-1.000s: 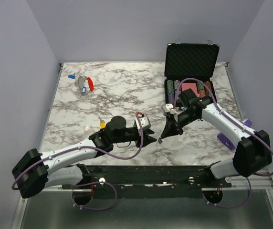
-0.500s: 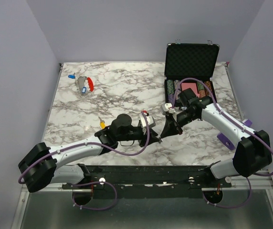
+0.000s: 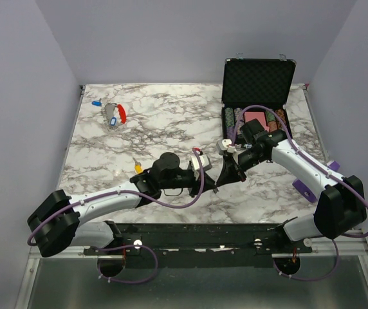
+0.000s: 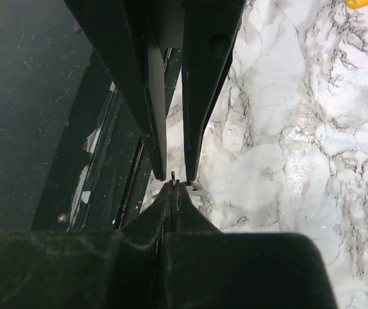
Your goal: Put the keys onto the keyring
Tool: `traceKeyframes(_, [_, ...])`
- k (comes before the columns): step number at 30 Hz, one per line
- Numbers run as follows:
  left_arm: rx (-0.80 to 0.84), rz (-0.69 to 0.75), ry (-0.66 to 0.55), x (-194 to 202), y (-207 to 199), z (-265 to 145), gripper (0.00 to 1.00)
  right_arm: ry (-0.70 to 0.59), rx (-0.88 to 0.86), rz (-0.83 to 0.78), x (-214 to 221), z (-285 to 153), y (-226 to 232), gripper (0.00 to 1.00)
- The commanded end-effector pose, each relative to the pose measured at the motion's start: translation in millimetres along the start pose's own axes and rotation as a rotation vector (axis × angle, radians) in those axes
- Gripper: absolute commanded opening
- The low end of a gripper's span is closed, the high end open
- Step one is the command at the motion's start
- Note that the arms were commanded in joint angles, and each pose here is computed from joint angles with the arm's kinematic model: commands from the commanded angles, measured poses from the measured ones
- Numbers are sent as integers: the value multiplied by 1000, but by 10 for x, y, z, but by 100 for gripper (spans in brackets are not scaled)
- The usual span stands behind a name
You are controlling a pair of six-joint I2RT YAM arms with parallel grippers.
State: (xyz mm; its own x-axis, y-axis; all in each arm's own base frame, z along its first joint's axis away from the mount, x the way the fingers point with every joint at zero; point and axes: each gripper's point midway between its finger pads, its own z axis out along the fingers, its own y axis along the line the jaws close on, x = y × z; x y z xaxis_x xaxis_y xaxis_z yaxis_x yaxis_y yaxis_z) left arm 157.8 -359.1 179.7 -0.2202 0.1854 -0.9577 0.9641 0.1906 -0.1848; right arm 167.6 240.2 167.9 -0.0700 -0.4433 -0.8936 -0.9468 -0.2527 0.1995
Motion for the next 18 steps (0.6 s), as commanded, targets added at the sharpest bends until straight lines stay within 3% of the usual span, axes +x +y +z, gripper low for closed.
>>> traceKeyframes(1, [24,10,-3,-40,-44,37,26,5,9,-22,-45,0,-49,1])
traceKeyframes(8, [29,10,17,-19,-34,69,15,6,7,-21,-43,5,-48,1])
traceKeyframes(12, [36,13,20,-29,-44,71,0,6,6,-23,-47,7,-43,1])
traceKeyframes(15, [35,15,13,-40,-46,65,0,6,4,-22,-45,12,-42,1])
traceKeyframes(17, [6,9,-11,-56,-14,41,0,5,4,-19,-48,13,-42,8])
traceKeyframes(18, [-12,0,-30,-51,3,17,0,-2,2,-16,-65,18,-36,18])
